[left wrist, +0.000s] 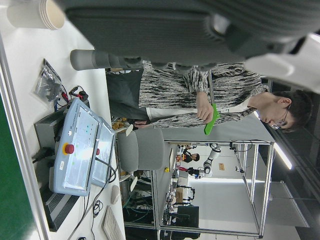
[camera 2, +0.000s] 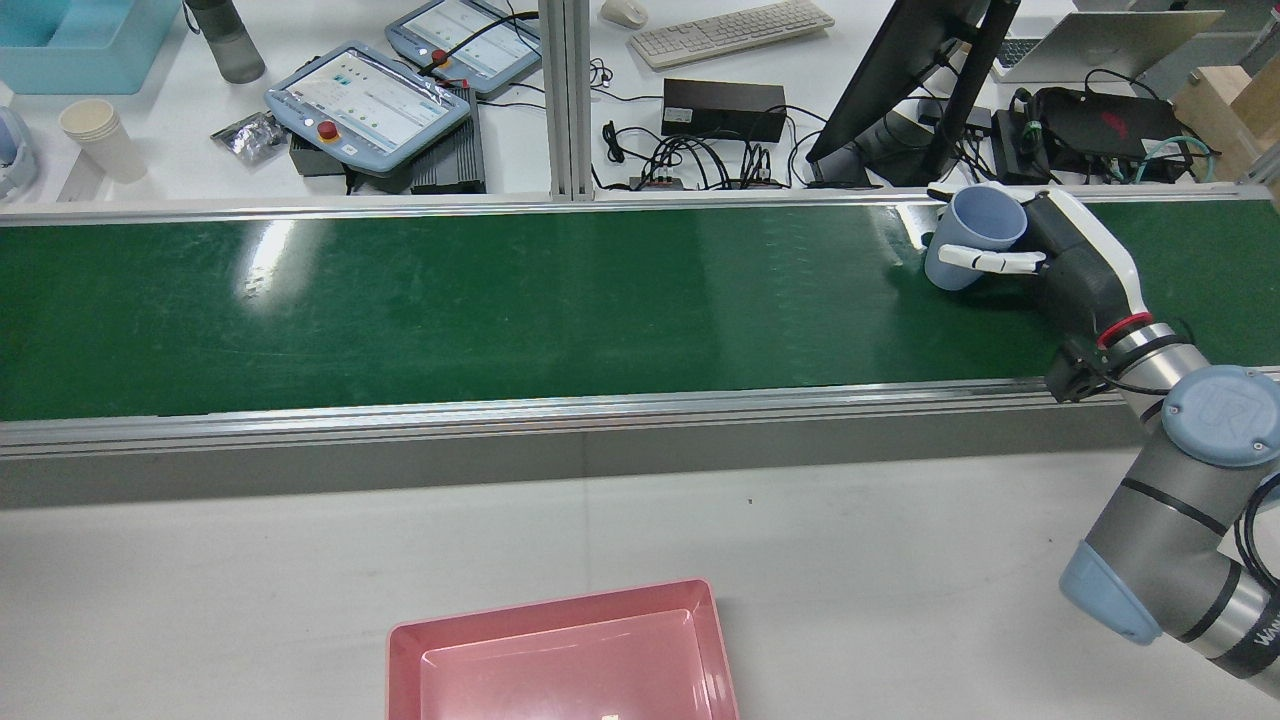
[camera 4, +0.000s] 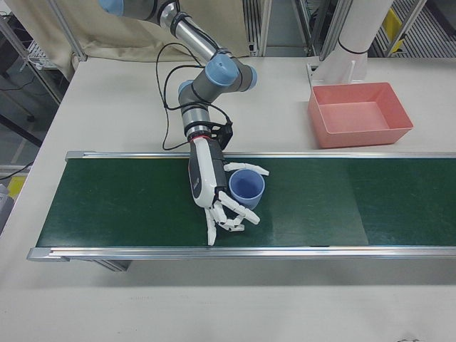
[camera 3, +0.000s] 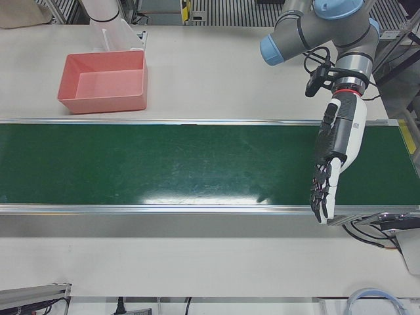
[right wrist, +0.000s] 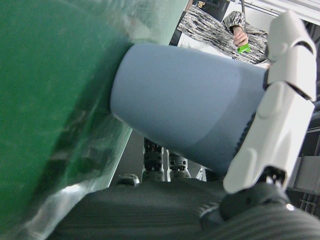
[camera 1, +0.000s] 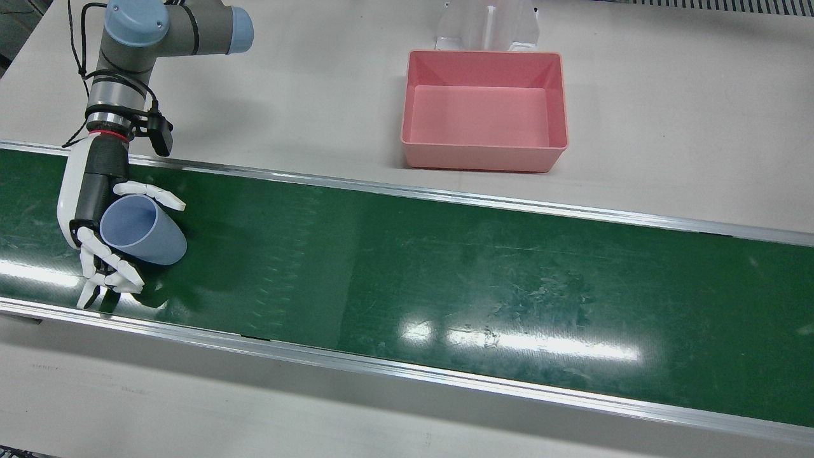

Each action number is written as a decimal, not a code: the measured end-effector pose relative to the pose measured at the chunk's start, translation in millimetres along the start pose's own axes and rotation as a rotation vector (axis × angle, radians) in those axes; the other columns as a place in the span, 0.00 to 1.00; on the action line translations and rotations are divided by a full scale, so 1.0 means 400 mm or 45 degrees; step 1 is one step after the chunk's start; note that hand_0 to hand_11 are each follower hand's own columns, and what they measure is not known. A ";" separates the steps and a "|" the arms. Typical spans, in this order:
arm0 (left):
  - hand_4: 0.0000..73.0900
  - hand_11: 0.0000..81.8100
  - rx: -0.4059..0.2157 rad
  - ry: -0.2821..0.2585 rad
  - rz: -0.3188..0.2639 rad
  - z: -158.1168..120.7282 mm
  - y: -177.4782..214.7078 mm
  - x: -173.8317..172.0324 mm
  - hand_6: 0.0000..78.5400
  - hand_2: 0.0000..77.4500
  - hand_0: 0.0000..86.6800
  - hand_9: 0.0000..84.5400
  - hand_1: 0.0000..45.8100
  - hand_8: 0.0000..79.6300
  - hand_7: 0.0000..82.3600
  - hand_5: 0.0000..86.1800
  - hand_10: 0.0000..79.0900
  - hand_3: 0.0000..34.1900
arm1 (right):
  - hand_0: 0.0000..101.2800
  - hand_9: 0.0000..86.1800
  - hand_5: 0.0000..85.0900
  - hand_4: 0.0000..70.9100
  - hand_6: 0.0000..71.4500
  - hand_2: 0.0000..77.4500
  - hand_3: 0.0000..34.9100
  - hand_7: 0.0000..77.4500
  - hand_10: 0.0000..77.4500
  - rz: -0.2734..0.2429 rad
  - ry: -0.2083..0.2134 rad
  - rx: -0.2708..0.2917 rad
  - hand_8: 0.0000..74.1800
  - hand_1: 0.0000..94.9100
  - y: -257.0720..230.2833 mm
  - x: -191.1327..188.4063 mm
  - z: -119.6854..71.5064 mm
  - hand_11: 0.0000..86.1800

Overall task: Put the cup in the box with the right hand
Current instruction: 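Lift the cup off the belt and carry it toward the pink tray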

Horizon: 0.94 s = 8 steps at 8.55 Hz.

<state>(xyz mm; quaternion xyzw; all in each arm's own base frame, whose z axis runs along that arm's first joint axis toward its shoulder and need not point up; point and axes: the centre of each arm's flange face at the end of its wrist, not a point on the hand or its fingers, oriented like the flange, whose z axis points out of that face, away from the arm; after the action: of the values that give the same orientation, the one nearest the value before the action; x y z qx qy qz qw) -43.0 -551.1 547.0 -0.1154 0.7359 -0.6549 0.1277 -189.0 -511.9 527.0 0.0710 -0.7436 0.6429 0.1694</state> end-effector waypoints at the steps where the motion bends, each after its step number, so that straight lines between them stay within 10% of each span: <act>1: 0.01 0.00 0.000 0.000 0.000 0.000 0.000 0.000 0.01 0.01 0.00 0.00 0.01 0.00 0.01 0.01 0.00 0.00 | 0.46 0.40 0.05 0.28 0.21 0.21 0.01 0.82 0.01 -0.009 -0.012 0.023 0.26 0.16 -0.005 -0.009 -0.003 0.01; 4: 0.01 0.00 0.000 0.000 0.000 0.000 0.000 0.000 0.01 0.01 0.00 0.00 0.01 0.00 0.01 0.00 0.00 0.00 | 0.43 0.72 0.08 0.51 0.51 0.42 0.00 0.89 0.35 -0.015 -0.068 0.043 0.58 0.05 -0.013 -0.071 -0.007 0.25; 5: 0.01 0.00 0.000 0.000 0.000 0.000 0.000 0.000 0.01 0.01 0.00 0.00 0.01 0.00 0.01 0.01 0.00 0.00 | 0.42 0.87 0.08 0.52 0.51 0.44 0.00 0.90 0.35 -0.010 -0.098 0.035 0.72 0.04 -0.006 -0.108 -0.015 0.44; 8: 0.01 0.00 0.000 0.000 0.000 0.000 0.000 0.000 0.01 0.01 0.00 0.00 0.01 0.00 0.01 0.00 0.00 0.00 | 0.41 0.88 0.09 0.52 0.51 0.44 0.00 0.90 0.35 0.015 -0.134 -0.054 0.79 0.04 0.075 -0.180 -0.070 0.42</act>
<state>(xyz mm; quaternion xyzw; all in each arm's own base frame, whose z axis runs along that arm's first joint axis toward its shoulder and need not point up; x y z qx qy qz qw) -43.0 -551.1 547.0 -0.1154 0.7358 -0.6549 0.1277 -126.9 -487.6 477.4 0.0969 -0.7654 0.6233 0.1278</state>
